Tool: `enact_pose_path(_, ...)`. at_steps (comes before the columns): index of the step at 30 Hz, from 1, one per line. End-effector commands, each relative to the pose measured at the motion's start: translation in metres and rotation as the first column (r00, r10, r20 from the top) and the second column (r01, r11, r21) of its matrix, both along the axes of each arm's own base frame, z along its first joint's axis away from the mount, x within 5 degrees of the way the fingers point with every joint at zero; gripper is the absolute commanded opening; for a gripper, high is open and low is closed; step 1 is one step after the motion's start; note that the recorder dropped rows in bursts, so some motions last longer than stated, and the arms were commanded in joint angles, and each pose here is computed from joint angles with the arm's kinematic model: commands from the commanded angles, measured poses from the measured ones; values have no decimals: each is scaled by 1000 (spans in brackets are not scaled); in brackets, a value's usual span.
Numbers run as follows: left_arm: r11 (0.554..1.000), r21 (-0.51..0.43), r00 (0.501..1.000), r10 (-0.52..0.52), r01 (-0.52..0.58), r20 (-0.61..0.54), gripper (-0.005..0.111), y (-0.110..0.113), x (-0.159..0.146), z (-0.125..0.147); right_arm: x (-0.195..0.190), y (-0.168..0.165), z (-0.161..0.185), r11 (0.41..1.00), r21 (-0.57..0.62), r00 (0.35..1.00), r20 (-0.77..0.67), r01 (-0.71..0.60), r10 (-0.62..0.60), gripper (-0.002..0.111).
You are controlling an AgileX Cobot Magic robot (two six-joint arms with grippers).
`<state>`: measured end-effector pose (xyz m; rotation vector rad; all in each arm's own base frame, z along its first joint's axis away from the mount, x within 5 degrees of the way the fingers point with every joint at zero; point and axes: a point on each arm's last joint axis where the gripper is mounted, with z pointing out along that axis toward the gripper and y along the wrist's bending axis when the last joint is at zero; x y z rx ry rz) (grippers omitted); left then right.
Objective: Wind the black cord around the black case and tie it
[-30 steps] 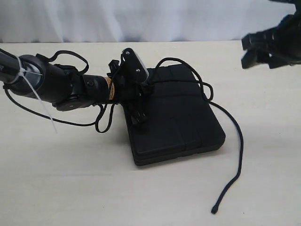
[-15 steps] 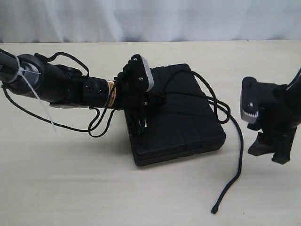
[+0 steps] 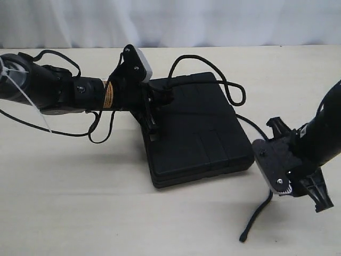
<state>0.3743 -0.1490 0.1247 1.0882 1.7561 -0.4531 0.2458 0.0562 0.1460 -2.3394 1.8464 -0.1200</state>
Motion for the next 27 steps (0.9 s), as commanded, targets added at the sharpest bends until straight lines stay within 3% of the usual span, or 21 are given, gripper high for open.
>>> enact_pose_path(1, 1000, -18, 1000, -11, 11, 5, 0, -2, -1, 5, -7, 10, -11, 991, -56, 992, -30, -125, 123, 60)
enact_pose_path(5, 1000, -22, 1000, -9, 9, 1, 0, -2, -1, 5, -9, 20, -20, 976, -84, 978, -57, -203, 198, 55)
enact_pose_path(8, 1000, -22, 1000, -9, 9, 1, 0, -2, -1, 5, -9, 22, -27, 974, -85, 976, -72, -212, 206, 37)
enact_pose_path(10, 1000, -22, 1000, -9, 9, 1, 0, -2, -1, 5, -10, 22, -29, 973, -87, 974, -92, -213, 205, 32)
enact_pose_path(17, 1000, -18, 1000, -7, 7, 0, 0, -1, -1, 5, -14, 21, -40, 974, -94, 970, -151, -208, 193, 30)
enact_pose_path(18, 1000, -20, 1000, -8, 8, 1, 0, -2, -1, 5, -14, 21, -40, 981, -94, 976, -152, -169, 154, 26)
enact_pose_path(19, 1000, -20, 1000, -8, 8, 1, 0, -2, -1, 5, -13, 20, -40, 987, -103, 983, -149, -124, 108, 12)
enact_pose_path(20, 1000, -20, 1000, -8, 8, 1, 0, -2, -1, 5, -14, 19, -40, 986, -110, 982, -154, -129, 111, 5)
enact_pose_path(24, 1000, -20, 1000, -8, 8, 1, 0, -2, -1, 5, -15, 20, -30, 988, -99, 986, -131, -119, 105, 5)
enact_pose_path(27, 1000, -26, 1000, -12, 12, 3, 0, -2, -1, 5, -17, 21, 7, 996, -39, 997, 14, -78, 79, 5)
